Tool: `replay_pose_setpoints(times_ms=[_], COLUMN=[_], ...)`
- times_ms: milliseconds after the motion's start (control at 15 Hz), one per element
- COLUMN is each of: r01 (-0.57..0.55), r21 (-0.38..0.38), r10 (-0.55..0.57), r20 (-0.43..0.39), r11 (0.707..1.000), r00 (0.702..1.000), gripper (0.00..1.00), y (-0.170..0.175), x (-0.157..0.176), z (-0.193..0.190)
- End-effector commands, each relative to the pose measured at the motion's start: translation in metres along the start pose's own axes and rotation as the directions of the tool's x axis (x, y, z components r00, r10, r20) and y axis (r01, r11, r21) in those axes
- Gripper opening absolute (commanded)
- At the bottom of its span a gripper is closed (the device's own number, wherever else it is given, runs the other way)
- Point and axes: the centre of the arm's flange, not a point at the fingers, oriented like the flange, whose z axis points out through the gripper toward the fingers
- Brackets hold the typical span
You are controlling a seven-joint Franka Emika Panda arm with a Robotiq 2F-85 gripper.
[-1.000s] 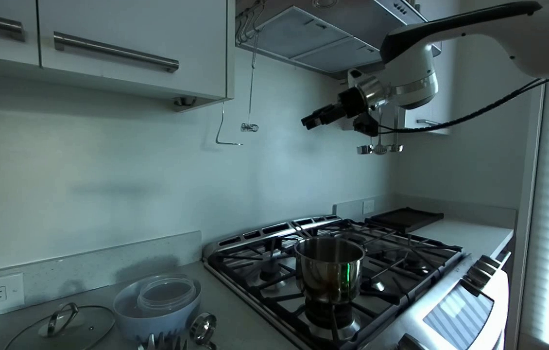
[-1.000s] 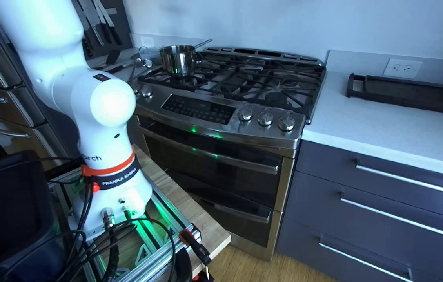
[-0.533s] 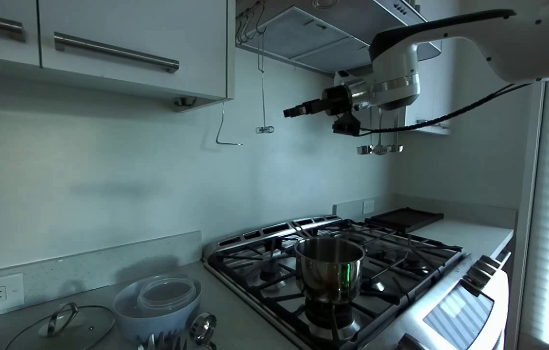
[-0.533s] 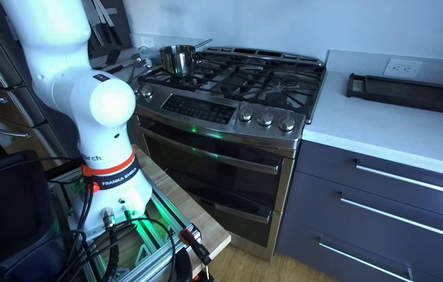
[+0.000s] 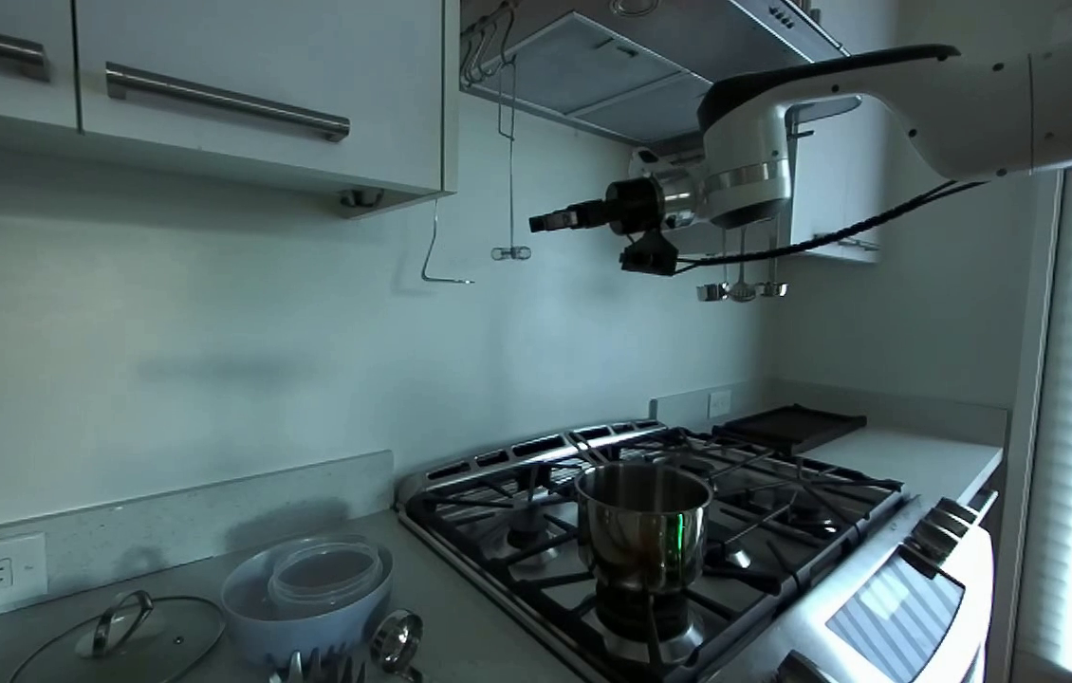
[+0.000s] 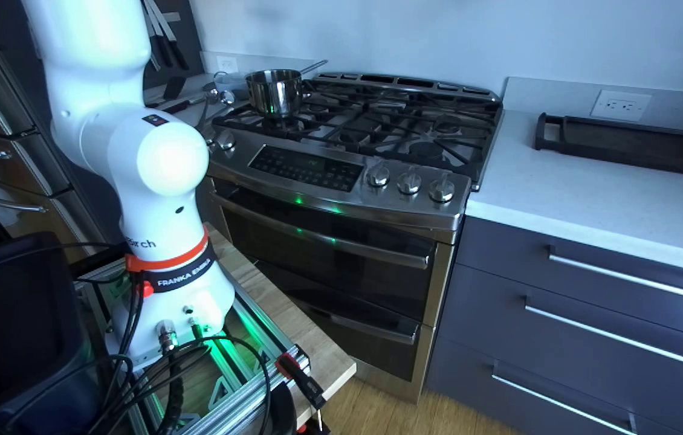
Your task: Pick up the swinging frother and put it on the silver pot
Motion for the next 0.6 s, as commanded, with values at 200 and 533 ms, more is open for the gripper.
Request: replay_pose_setpoints(times_ms=[200,533], r01=[0.003,0.024], r21=[0.039,0.078], r10=[-0.002,-0.021], r20=[-0.012,-0.038], r11=[0.999,0.997], r00=[1.000,0.999], gripper=[1.00,1.00], y=[0.000,0.000], x=[0.001,0.007], z=[0.013,0.022])
